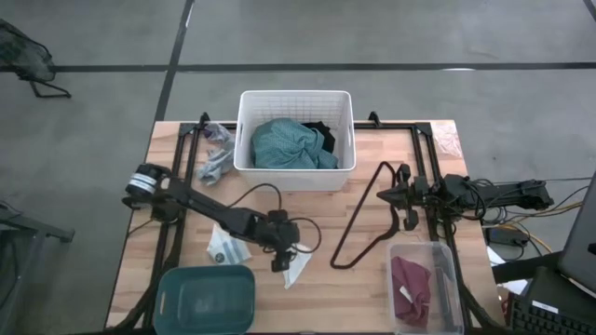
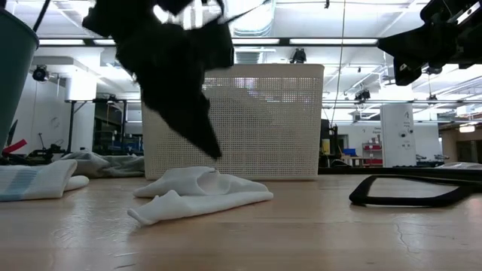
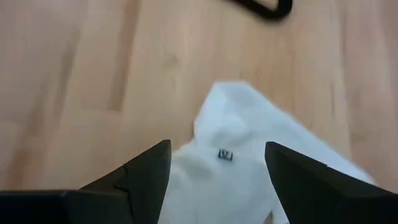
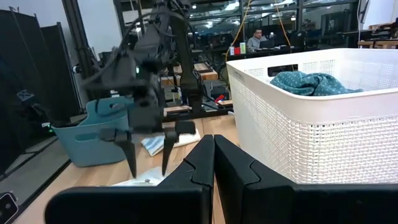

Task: Pick & Place Cloths
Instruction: Put the white sock into the green bin

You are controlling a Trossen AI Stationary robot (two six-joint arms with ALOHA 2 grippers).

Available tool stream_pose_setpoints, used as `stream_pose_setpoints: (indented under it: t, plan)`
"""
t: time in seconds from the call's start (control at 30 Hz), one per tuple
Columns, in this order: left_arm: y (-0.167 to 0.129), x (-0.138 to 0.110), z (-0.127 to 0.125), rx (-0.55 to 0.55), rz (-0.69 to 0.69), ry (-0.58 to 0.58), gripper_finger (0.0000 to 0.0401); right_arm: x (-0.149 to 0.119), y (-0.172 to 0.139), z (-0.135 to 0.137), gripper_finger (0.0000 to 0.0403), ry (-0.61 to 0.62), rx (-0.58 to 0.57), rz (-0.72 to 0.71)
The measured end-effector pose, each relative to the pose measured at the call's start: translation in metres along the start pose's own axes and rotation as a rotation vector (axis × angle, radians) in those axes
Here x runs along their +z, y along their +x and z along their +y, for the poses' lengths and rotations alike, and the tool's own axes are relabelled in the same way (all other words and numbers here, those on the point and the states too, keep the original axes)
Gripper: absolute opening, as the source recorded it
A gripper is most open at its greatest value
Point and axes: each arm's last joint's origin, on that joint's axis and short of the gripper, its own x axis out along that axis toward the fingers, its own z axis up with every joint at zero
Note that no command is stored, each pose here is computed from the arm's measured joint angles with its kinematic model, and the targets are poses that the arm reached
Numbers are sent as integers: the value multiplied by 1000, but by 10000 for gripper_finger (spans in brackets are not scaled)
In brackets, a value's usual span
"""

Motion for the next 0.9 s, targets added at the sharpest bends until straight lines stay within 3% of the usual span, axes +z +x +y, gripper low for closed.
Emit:
stream_pose_setpoints:
  t: [0.37, 0.53, 0.73, 0.9]
  plan:
    - [31, -15, 1, 23, 83, 18, 245, 0, 0, 0, 8, 0, 0, 0]
    - [30, -12, 0, 42, 67, 27, 173, 0, 0, 0, 8, 0, 0, 0]
    - [27, -1, -3, 18, 61, 100, 25, 0, 0, 0, 8, 0, 0, 0]
    - [7, 14, -5, 15, 148, 89, 28, 0, 0, 0, 8, 0, 0, 0]
